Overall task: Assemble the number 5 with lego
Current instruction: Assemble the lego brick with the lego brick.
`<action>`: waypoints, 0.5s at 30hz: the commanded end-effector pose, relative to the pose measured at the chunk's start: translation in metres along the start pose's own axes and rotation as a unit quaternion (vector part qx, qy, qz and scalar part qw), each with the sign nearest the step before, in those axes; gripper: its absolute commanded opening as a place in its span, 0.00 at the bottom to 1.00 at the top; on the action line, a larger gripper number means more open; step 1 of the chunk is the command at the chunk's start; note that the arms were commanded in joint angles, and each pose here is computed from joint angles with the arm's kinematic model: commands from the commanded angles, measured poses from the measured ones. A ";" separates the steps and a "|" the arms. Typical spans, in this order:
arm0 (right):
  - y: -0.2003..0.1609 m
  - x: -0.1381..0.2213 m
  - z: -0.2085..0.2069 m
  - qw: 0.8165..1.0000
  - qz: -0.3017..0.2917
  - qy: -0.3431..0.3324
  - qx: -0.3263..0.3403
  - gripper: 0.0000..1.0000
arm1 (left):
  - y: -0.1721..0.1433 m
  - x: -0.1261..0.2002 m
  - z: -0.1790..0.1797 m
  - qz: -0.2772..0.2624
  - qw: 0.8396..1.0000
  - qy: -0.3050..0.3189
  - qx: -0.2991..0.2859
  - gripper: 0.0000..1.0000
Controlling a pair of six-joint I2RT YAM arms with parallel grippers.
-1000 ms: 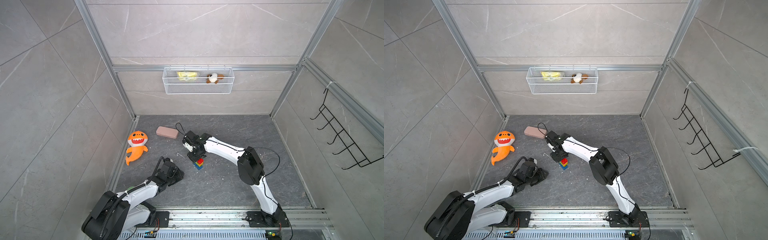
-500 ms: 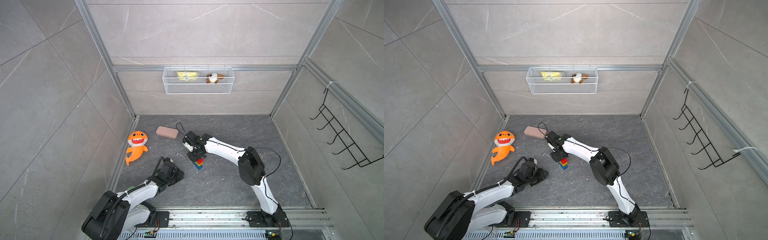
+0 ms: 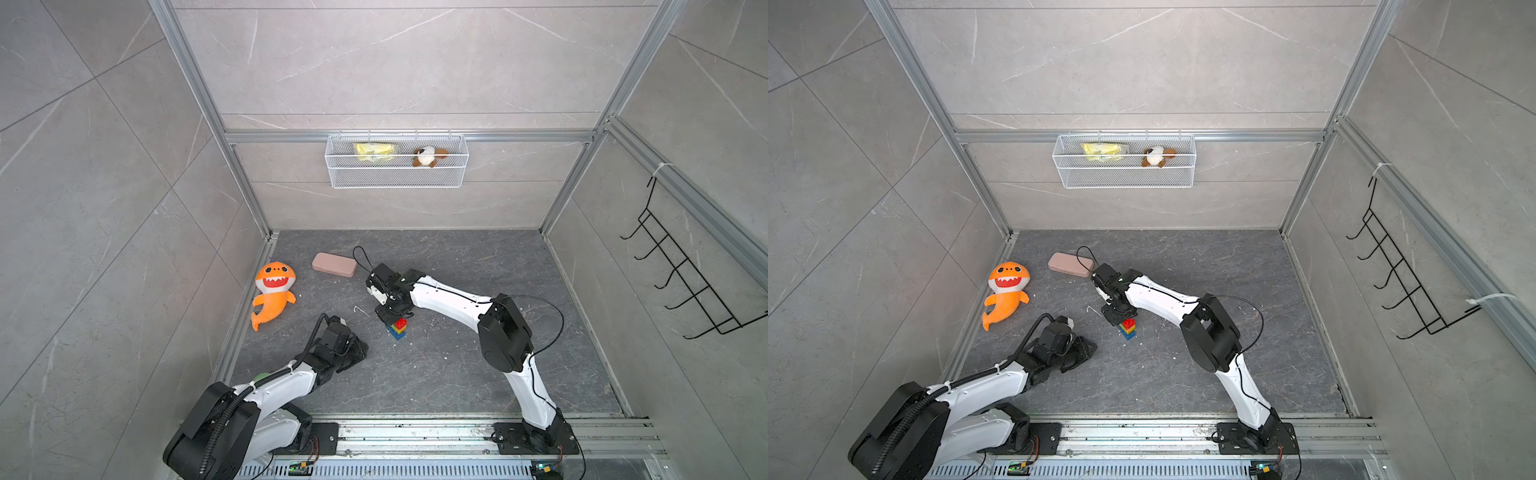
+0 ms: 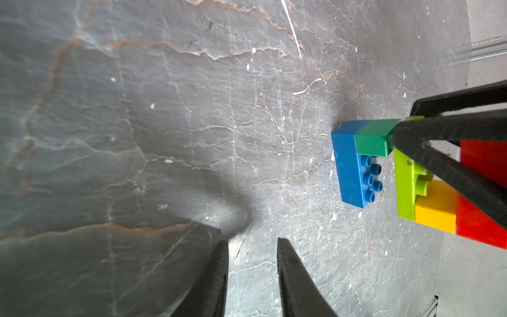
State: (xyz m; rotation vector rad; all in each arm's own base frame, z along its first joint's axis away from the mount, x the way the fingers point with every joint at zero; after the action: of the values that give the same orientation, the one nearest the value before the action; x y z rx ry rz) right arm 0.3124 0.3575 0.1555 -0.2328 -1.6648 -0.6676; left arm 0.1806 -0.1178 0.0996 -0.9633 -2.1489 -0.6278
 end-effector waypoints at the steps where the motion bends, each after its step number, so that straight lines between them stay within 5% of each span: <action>1: -0.023 -0.016 0.002 0.998 0.063 -0.006 -0.006 0.25 | 0.000 0.001 0.002 -0.003 1.000 0.000 0.009 0.35; 15: -0.023 -0.016 -0.003 0.997 0.065 -0.033 -0.018 0.25 | 0.000 0.001 0.002 -0.003 1.000 -0.001 0.008 0.35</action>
State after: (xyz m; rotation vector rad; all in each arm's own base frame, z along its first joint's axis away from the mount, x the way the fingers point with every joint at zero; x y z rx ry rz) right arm 0.3116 0.3547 0.1533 -0.2695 -1.6879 -0.6746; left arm 0.1807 -0.1179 0.0997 -0.9637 -2.1516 -0.6278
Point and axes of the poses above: each gripper's point midway between its finger pads, its own x axis back along the fingers, its own z axis along the line the jaws close on, y = z × x, the point moved 10 cm from there along x, back along the fingers, and after that the axes turned 14 degrees about x, right-handed, at the moved point
